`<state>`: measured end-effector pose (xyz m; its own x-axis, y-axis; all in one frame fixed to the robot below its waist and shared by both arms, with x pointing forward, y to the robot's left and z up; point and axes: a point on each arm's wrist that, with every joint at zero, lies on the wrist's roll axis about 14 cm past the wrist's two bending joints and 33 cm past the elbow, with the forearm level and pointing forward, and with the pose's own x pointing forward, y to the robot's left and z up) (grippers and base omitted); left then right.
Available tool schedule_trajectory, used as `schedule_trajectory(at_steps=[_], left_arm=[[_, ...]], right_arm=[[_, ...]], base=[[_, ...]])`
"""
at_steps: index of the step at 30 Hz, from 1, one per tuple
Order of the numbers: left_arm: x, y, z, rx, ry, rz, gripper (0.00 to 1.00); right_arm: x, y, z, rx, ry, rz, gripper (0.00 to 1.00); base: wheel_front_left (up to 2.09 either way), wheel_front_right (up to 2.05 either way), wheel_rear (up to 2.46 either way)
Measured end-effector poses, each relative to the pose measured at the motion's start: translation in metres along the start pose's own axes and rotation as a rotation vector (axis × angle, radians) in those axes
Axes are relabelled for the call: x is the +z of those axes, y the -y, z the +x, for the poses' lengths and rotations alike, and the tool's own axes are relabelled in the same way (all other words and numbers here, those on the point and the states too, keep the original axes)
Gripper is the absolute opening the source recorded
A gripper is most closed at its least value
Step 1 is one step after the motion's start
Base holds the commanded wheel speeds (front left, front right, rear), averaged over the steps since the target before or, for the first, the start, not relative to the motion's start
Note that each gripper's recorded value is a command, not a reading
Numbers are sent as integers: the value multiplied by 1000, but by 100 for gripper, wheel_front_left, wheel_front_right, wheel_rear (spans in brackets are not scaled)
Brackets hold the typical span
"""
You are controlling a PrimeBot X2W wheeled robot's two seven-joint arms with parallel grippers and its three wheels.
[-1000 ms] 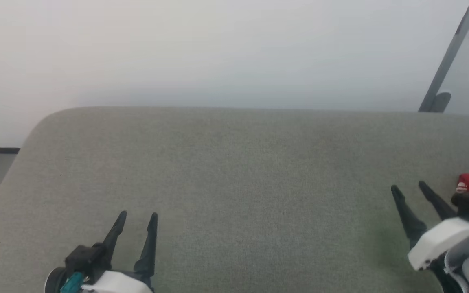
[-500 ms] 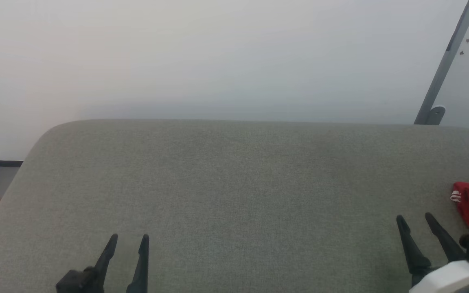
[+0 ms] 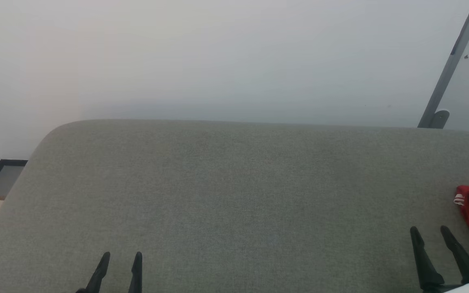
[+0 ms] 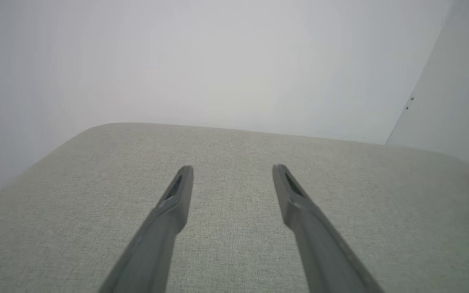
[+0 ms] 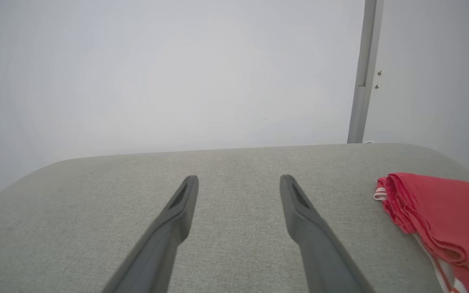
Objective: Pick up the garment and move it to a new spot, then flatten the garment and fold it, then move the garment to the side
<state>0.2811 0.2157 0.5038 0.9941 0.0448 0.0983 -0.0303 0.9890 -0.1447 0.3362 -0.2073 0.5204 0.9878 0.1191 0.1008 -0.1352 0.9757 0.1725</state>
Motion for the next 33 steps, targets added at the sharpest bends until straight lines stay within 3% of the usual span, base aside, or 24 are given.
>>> schedule_trajectory(at_steps=[33], left_arm=[[6,2,5,-4,20,4,100]], right_arm=[[6,-6,-3,-8,10,14,100]], base=[[0,0,0]])
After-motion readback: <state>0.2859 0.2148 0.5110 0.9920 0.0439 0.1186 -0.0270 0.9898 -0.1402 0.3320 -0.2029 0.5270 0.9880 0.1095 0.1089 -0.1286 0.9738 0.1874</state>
